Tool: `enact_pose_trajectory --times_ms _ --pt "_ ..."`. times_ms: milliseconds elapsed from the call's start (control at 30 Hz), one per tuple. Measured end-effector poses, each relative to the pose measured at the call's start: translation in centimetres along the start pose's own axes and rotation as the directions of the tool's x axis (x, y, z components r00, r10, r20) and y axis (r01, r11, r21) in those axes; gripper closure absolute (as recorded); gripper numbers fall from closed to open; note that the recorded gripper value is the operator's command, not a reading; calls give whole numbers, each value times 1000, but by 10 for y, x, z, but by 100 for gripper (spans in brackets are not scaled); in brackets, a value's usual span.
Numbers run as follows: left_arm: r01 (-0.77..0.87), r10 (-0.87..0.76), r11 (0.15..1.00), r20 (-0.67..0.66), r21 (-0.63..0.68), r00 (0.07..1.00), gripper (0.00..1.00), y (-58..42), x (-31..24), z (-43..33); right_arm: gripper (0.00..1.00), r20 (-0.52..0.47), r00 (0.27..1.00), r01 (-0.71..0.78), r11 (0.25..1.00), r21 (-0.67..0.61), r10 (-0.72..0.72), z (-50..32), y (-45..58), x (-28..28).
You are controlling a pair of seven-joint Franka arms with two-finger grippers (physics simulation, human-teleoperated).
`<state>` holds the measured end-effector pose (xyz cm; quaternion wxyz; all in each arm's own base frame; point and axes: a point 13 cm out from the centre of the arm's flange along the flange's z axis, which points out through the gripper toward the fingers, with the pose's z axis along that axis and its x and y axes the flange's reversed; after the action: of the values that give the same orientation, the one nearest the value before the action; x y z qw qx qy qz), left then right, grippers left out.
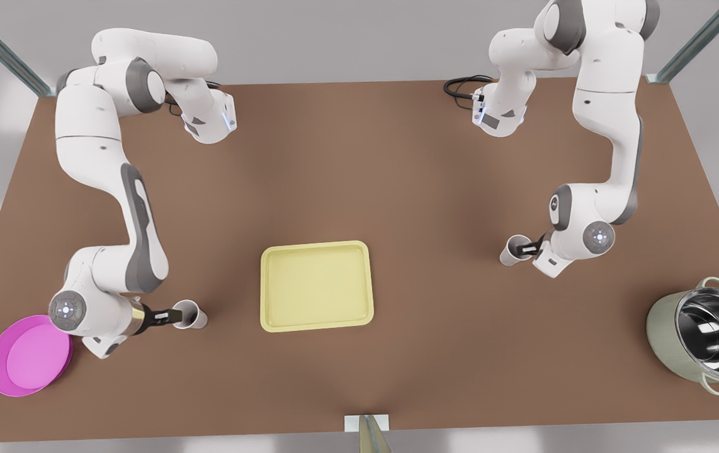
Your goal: Use both arms to respectively pick up the white IKEA cups from the middle-left and middle-right positions, then place the white IKEA cups onto the middle-middle tray, ensuring that the cups remain upright and do not tip over
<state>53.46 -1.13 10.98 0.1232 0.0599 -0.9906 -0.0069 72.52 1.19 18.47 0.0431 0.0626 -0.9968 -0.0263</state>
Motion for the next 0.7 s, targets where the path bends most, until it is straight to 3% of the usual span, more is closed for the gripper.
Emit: enact_pose_trajectory --times_ms 33,200,300,433,533,667,700 --pt "5 -5 1000 1 7 1000 62 -2 0 0 0 -6 1000 0 1000 1 0 4 0 2" --pt "41 -41 997 -5 60 999 64 -14 0 2 0 -43 999 -12 1000 2 12 28 -7 11" --pt "46 -47 996 10 78 999 79 -20 -2 -8 0 -60 998 -14 1000 5 14 41 -10 13" --pt "3 -10 996 82 89 997 79 -49 -20 -52 0 -77 997 -17 1000 4 17 58 -12 15" --pt "-102 88 990 145 95 986 79 -150 -50 -95 0 -85 996 -22 1000 2 22 69 -15 16" --pt "-196 173 972 172 128 970 79 -324 -41 -101 0 -88 996 -25 1000 -1 25 82 -16 15" --pt "-193 167 969 169 154 971 79 -355 -36 -101 10 -88 996 -26 1000 -1 26 84 -16 15"
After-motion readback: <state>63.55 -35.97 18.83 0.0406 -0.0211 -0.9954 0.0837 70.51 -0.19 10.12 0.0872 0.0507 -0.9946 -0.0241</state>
